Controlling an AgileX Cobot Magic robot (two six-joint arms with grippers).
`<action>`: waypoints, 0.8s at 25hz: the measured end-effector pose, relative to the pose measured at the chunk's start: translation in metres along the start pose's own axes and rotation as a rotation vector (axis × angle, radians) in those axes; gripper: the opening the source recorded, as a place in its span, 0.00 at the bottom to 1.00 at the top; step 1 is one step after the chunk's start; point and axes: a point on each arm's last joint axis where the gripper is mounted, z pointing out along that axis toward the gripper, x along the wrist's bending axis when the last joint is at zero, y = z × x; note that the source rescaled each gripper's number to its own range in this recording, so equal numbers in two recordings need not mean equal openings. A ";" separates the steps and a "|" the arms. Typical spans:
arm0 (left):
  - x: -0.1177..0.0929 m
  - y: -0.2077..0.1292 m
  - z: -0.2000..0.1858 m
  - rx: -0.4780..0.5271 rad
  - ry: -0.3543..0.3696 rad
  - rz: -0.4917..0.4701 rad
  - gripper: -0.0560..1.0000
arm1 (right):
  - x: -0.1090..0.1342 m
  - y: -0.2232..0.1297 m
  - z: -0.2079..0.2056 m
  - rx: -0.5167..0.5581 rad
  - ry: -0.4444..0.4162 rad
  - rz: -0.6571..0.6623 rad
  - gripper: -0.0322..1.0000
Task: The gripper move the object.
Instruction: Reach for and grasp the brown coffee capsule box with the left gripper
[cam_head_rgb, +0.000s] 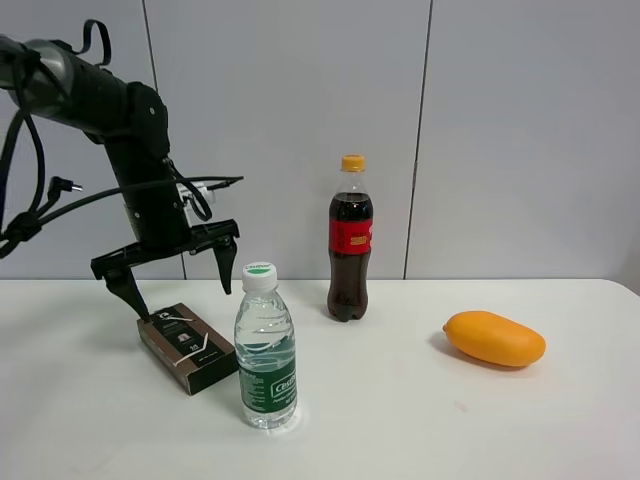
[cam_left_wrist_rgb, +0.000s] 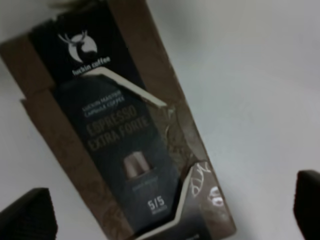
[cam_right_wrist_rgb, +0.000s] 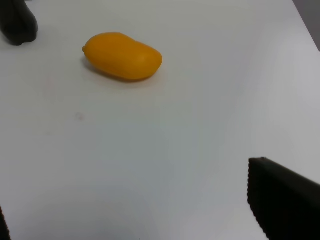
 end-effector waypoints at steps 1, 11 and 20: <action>0.001 0.000 0.003 0.001 0.007 -0.006 1.00 | 0.000 0.000 0.000 0.000 0.000 0.000 1.00; 0.004 0.003 0.016 -0.009 0.042 -0.043 1.00 | 0.000 0.000 0.000 0.000 0.000 0.000 1.00; 0.008 0.008 0.021 -0.056 0.082 -0.016 1.00 | 0.000 0.000 0.000 0.000 0.000 0.000 1.00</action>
